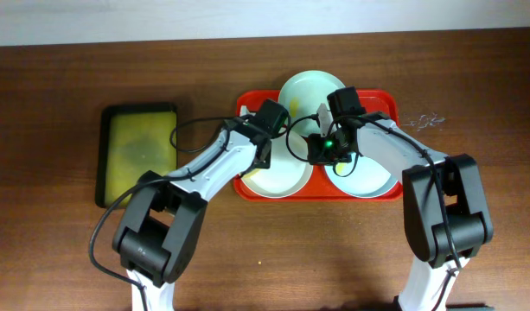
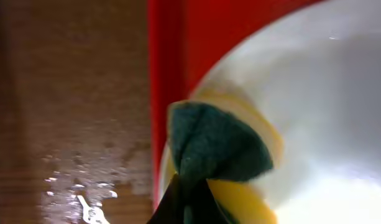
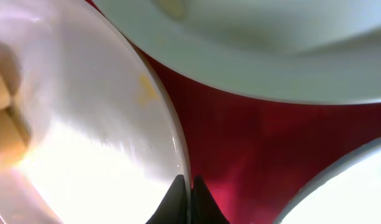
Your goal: Clean dirty plates on tray and stack at the side
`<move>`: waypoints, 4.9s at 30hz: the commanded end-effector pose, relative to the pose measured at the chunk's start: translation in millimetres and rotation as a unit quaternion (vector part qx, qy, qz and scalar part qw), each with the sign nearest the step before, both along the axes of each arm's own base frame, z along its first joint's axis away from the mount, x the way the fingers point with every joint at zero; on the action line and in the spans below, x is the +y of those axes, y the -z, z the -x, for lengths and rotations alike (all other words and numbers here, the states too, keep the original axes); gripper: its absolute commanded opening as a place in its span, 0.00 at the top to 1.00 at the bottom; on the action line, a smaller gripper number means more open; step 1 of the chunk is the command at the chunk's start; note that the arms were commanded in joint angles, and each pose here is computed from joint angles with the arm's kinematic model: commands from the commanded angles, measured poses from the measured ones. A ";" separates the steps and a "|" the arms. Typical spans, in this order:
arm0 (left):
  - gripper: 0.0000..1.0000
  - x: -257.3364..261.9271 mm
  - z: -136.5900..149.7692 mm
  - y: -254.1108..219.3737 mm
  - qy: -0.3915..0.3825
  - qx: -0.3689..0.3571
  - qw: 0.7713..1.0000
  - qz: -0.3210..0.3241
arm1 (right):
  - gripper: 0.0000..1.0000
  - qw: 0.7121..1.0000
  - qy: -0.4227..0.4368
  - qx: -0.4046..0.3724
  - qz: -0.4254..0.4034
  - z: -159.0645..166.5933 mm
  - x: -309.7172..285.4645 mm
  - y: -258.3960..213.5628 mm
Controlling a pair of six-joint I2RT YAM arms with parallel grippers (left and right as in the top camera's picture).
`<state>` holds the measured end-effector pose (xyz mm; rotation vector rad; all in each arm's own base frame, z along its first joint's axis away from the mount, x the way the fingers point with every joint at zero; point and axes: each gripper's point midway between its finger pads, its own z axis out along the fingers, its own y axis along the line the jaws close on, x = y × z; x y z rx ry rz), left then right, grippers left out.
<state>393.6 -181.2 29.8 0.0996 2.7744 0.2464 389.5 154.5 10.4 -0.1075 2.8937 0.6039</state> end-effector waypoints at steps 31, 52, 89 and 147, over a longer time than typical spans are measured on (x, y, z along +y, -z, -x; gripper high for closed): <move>1.00 -90.2 -1.1 -4.7 0.051 0.059 0.960 0.271 | 0.96 1.000 0.004 0.004 0.015 -0.7 -5.7 5.5; 1.00 -66.2 46.8 30.3 0.047 0.093 0.984 0.143 | 0.96 1.000 0.005 0.010 0.020 2.2 -7.6 6.7; 1.00 -32.4 -3.9 -29.9 0.010 -0.003 0.991 0.135 | 0.96 1.000 0.007 0.008 0.029 1.2 -10.5 7.7; 1.00 217.8 -16.2 -110.6 -0.267 -0.083 0.953 0.115 | 0.96 0.680 -0.153 -0.315 0.644 -12.5 44.0 -262.1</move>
